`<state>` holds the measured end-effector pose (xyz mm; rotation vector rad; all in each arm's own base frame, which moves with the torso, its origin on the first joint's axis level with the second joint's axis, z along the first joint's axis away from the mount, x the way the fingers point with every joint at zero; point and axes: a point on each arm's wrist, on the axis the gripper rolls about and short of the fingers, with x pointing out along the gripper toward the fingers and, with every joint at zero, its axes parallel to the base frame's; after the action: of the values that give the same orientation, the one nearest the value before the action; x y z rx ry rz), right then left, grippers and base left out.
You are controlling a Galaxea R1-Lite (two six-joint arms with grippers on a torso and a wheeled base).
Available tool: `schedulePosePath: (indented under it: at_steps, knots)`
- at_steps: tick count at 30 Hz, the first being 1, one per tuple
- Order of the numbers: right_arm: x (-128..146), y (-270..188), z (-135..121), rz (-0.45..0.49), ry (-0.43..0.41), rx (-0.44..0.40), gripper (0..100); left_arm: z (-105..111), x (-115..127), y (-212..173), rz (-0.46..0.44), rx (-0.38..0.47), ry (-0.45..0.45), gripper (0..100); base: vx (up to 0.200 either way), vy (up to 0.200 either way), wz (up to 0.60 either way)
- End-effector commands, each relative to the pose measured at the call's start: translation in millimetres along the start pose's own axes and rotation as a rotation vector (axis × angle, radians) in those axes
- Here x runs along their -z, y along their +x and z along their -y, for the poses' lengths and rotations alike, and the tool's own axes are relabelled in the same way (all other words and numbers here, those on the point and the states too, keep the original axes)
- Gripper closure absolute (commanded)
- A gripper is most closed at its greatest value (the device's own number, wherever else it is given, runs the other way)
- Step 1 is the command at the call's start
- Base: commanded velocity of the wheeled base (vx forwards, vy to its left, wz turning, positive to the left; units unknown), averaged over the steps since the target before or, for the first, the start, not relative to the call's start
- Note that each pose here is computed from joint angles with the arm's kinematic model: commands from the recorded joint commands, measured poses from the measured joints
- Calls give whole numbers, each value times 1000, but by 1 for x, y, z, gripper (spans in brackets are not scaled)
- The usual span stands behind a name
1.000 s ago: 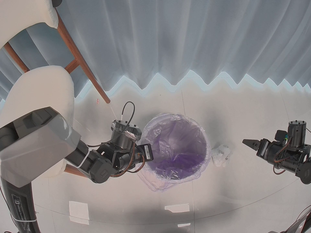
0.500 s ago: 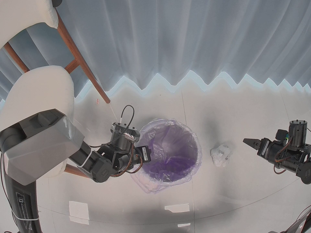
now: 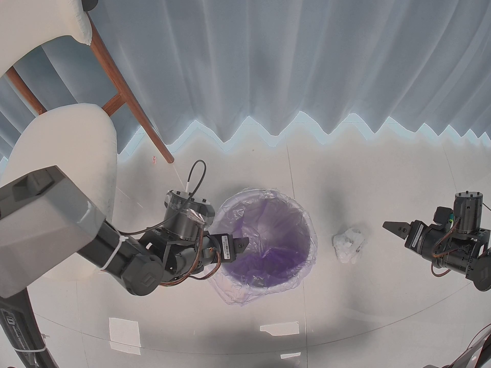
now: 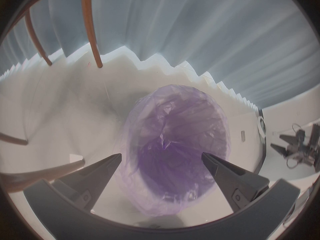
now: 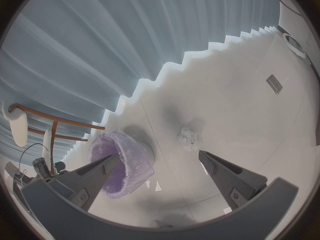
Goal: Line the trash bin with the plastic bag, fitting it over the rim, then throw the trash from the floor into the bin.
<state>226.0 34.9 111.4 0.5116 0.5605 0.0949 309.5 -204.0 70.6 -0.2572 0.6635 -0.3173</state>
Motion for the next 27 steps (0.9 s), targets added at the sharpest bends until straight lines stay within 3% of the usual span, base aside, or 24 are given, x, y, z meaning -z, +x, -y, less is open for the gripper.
schedulePosePath:
  at_steps: [1,9,14,21,27]
  knots:
    - [4,11,4,-31,2,30,0,4,-4,-39,29,26,84,0,0,0,0]
    - [6,28,11,-58,-13,71,0,7,-29,-106,196,111,89,0,0,0,0]
    - [10,43,17,-94,-74,98,0,-5,-36,-139,299,118,63,0,0,0,0]
    - [7,48,35,-95,-149,148,0,-22,-32,-176,360,108,48,0,0,0,0]
    - [10,36,33,-59,-165,122,0,-33,-14,-186,355,103,47,0,0,0,0]
